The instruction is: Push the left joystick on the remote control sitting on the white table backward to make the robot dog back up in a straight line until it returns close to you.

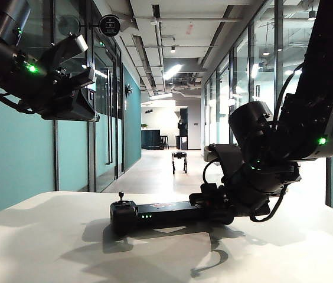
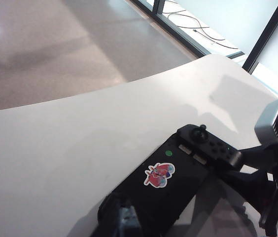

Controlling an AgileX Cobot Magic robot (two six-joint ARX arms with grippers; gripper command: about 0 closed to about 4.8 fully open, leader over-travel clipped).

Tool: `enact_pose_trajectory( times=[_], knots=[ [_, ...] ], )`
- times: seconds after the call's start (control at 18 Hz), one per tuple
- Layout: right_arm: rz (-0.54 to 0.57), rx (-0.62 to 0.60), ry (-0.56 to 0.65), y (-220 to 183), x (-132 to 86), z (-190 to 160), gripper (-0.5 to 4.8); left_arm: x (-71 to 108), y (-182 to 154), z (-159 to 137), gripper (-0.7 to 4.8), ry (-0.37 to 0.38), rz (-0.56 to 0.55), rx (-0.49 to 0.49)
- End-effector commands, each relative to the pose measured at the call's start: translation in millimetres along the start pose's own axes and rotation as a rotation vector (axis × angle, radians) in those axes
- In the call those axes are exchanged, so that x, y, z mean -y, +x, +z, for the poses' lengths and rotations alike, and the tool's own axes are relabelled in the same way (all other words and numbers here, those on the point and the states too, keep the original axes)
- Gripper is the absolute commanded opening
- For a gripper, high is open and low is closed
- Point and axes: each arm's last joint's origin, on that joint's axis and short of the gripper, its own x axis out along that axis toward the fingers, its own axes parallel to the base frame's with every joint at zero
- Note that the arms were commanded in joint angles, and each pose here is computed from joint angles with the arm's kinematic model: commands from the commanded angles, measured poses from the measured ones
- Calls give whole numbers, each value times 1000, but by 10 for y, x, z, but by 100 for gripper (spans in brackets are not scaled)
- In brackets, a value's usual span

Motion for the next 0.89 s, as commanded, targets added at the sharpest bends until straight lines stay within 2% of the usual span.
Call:
enact_pose_trajectory(
  times=[0.06, 0.22, 0.28, 0.39, 0.72, 0.89],
  knots=[
    [-59, 59, 16, -10, -9, 71, 229, 3, -4, 37, -6, 7, -7, 20],
    [-46, 81, -14, -12, -15, 95, 229, 3, -4, 37, -6, 7, -7, 20],
    [-16, 76, -35, -11, -23, 91, 254, 3, -4, 37, -6, 7, -7, 20],
    [25, 56, -40, -10, -33, 73, 405, 3, -4, 37, -6, 7, -7, 20],
    [11, -14, -70, -30, 36, 45, 434, 4, -4, 37, -6, 7, -10, 20],
    [30, -5, -71, -29, 99, 69, 446, 4, -5, 38, -6, 7, -10, 20]
  ],
)
